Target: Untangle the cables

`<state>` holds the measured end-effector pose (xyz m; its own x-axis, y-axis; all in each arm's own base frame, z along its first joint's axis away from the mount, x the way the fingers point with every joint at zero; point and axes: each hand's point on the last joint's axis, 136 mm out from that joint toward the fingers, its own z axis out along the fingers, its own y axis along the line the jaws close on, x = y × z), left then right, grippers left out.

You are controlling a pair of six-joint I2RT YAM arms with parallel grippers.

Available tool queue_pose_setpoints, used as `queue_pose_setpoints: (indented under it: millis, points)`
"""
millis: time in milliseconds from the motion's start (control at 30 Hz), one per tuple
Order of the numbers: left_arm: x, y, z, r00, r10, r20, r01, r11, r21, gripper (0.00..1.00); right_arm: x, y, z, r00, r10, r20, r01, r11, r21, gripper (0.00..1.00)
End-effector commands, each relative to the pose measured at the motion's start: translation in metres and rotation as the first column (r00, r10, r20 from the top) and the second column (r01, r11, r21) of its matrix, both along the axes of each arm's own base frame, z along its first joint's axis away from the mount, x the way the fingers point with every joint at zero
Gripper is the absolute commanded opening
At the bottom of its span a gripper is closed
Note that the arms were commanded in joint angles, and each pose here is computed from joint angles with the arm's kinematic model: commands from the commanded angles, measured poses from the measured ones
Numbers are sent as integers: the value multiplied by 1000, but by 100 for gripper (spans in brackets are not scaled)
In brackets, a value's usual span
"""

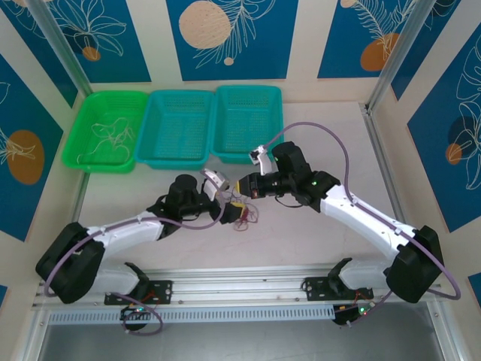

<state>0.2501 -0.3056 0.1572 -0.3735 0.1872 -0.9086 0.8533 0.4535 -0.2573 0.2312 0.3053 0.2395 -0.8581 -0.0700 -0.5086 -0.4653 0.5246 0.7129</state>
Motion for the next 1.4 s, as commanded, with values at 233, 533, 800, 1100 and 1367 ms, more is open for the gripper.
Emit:
queue_pose_setpoints:
  millis: [233, 533, 800, 1100, 1367]
  points:
    - [37, 10, -60, 962, 258, -85, -238, 951, 196, 46, 17, -44, 84, 978, -199, 64, 181, 959, 219, 0]
    - [28, 104, -127, 779, 612, -141, -515, 751, 413, 26, 55, -154, 110, 829, -558, -34, 535, 775, 336, 0]
    - [16, 72, -51, 923, 376, -83, -360, 919, 159, 68, 55, -144, 98, 873, -480, -89, 478, 805, 353, 0]
    - [4, 15, 106, 975, 65, 211, -38, 991, -127, 92, 36, -75, 112, 960, -276, 40, 249, 913, 325, 0]
    - [28, -57, 45, 992, -59, 113, 68, 995, -71, 83, 33, -69, 151, 952, -288, 101, 231, 896, 378, 0]
